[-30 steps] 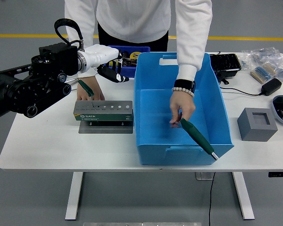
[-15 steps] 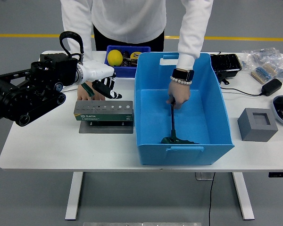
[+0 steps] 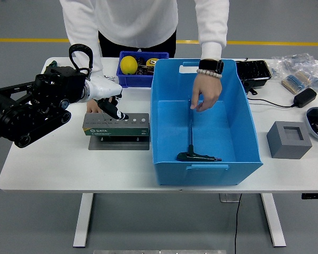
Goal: Lift tool from toolbox,place it in box,lift tool from toolbox,place it in box
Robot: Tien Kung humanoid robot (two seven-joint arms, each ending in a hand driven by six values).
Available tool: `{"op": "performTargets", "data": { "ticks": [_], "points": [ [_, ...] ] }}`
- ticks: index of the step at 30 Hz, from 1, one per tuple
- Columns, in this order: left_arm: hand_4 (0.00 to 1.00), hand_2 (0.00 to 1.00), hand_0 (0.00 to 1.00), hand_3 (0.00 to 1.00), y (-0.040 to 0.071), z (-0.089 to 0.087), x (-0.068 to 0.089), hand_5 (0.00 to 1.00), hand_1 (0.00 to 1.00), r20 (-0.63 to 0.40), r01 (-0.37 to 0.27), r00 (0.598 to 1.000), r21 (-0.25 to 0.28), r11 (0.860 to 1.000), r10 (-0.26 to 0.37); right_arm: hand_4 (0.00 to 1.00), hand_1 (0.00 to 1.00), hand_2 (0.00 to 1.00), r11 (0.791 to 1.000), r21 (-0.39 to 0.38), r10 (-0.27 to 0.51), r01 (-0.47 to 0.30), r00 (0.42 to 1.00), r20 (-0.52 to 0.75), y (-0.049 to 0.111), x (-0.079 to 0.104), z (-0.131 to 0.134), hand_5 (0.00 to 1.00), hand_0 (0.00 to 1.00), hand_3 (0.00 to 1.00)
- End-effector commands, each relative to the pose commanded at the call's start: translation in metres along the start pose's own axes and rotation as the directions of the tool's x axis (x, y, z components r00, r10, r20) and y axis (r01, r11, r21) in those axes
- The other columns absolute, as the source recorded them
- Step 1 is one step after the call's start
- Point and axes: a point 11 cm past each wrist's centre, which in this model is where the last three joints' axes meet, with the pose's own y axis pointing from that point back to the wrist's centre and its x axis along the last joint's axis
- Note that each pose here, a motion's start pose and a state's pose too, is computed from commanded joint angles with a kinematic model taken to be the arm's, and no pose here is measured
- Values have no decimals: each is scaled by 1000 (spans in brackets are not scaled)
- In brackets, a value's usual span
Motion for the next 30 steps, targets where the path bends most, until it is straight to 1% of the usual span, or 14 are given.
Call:
{"op": "performTargets", "data": {
  "ticks": [7,12,22,23,28,29,30],
  "points": [
    [821,519,505,268,0,-6,-4,825,549,39,1,999,18,1000,-1,810,703,748,1000,1,-1,1,1000,3,0,-1,-1,690,712,575],
    [823,512,505,270,0,-13,-7,831,547,60,8,998,42,999,-10,810,704,748,1000,2,-2,2,1000,6,0,-1,-1,691,712,574],
    [823,504,505,275,0,-17,-10,840,537,116,17,993,65,998,-25,811,704,748,1000,6,-3,3,1000,6,0,-2,-3,691,711,575],
    [834,449,508,274,0,-18,-10,846,487,118,17,993,65,998,-25,810,704,748,1000,6,-3,3,1000,6,0,-2,-3,690,711,575],
    [834,449,508,274,0,-18,-11,846,487,129,18,991,65,998,-26,810,704,748,1000,8,-3,3,1000,4,1,-2,-4,690,711,575],
    [836,394,505,271,0,-17,-11,846,428,129,19,991,63,998,-27,811,703,748,1000,9,-4,4,1000,4,1,-2,-5,691,711,575],
    [836,394,505,271,0,-17,-12,846,428,131,20,991,59,998,-28,811,703,748,1000,10,-4,4,1000,3,1,-2,-5,691,711,575]
  ]
}}
